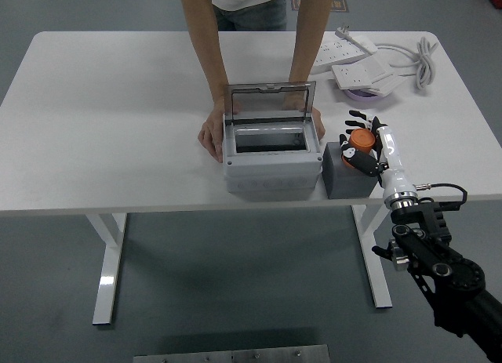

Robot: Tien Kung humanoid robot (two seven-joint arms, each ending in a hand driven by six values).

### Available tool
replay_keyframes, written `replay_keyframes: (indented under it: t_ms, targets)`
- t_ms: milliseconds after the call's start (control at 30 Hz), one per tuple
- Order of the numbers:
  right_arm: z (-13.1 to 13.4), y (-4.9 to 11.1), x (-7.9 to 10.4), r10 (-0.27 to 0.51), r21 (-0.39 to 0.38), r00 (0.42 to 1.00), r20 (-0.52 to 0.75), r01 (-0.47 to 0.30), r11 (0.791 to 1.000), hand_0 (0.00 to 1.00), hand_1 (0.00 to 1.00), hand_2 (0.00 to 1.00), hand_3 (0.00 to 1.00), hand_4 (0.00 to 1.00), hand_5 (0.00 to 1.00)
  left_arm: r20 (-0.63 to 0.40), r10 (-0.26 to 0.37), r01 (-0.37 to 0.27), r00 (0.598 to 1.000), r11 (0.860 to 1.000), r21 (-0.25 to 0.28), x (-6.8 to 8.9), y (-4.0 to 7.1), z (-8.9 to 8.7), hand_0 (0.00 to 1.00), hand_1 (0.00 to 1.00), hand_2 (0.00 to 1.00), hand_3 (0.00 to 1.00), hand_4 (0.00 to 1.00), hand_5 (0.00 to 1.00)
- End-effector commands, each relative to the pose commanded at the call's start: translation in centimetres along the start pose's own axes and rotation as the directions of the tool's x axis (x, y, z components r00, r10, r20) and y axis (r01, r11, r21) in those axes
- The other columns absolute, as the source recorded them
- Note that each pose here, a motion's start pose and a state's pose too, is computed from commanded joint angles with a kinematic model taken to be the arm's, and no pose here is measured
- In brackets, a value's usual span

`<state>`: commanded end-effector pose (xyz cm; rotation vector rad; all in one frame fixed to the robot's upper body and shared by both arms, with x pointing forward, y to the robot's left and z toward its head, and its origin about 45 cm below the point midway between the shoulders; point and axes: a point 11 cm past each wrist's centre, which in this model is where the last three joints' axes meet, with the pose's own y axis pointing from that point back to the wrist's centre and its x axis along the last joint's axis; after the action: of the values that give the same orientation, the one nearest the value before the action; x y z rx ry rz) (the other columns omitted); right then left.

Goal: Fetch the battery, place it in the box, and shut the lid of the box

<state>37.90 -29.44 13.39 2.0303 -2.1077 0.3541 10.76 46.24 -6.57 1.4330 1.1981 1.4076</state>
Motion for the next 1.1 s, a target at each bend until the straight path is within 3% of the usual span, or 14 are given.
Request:
replay_keyframes:
  t_ms: [367, 400, 767, 800, 967, 1000, 1100]
  targets:
    - [0.26, 0.04, 0.04, -0.006, -0.009, 1.0, 0.006, 0.006, 1.0, 0.548, 0.676, 0.703, 0.747, 0.597, 0.002, 0.002, 0.003, -0.003, 1.0, 1.0, -0.006, 0.07, 0.07, 0.2, 0.805, 0.877, 0.812, 0.818, 0.81, 0.501]
    - [0.25, 0.03, 0.05, -0.005, -0.009, 1.0, 0.006, 0.005, 1.0, 0.574, 0.677, 0.699, 0.744, 0.659, 0.002, 0.002, 0.003, -0.003, 1.0, 1.0, -0.006, 0.07, 0.07, 0.22, 0.804, 0.877, 0.813, 0.817, 0.81, 0.501]
    - [0.45, 0.12, 0.0, -0.007, -0.021, 1.0, 0.011, 0.007, 1.0, 0.575, 0.676, 0.693, 0.725, 0.646, 0.002, -0.001, 0.007, -0.007, 1.0, 1.0, -0.014, 0.14, 0.09, 0.34, 0.804, 0.878, 0.813, 0.818, 0.809, 0.499]
    - [0.46, 0.13, 0.0, -0.007, -0.022, 1.0, 0.011, 0.007, 1.0, 0.522, 0.627, 0.578, 0.56, 0.614, 0.002, -0.002, 0.007, -0.007, 1.0, 1.0, -0.015, 0.15, 0.09, 0.36, 0.804, 0.878, 0.814, 0.818, 0.809, 0.499]
    - [0.55, 0.15, -0.03, -0.007, -0.027, 1.0, 0.012, 0.007, 1.0, 0.522, 0.627, 0.578, 0.56, 0.614, 0.002, -0.003, 0.01, -0.01, 1.0, 1.0, -0.019, 0.23, 0.14, 0.49, 0.804, 0.878, 0.814, 0.818, 0.809, 0.499]
    - [0.56, 0.15, -0.03, -0.007, -0.028, 1.0, 0.012, 0.007, 1.0, 0.497, 0.561, 0.521, 0.497, 0.597, 0.015, -0.004, 0.01, -0.01, 1.0, 1.0, -0.02, 0.24, 0.15, 0.52, 0.804, 0.878, 0.814, 0.818, 0.809, 0.499]
    - [0.57, 0.16, -0.03, -0.006, -0.029, 1.0, 0.012, 0.006, 1.0, 0.497, 0.561, 0.521, 0.497, 0.597, 0.015, -0.004, 0.011, -0.011, 1.0, 1.0, -0.023, 0.28, 0.18, 0.59, 0.804, 0.878, 0.814, 0.818, 0.809, 0.499]
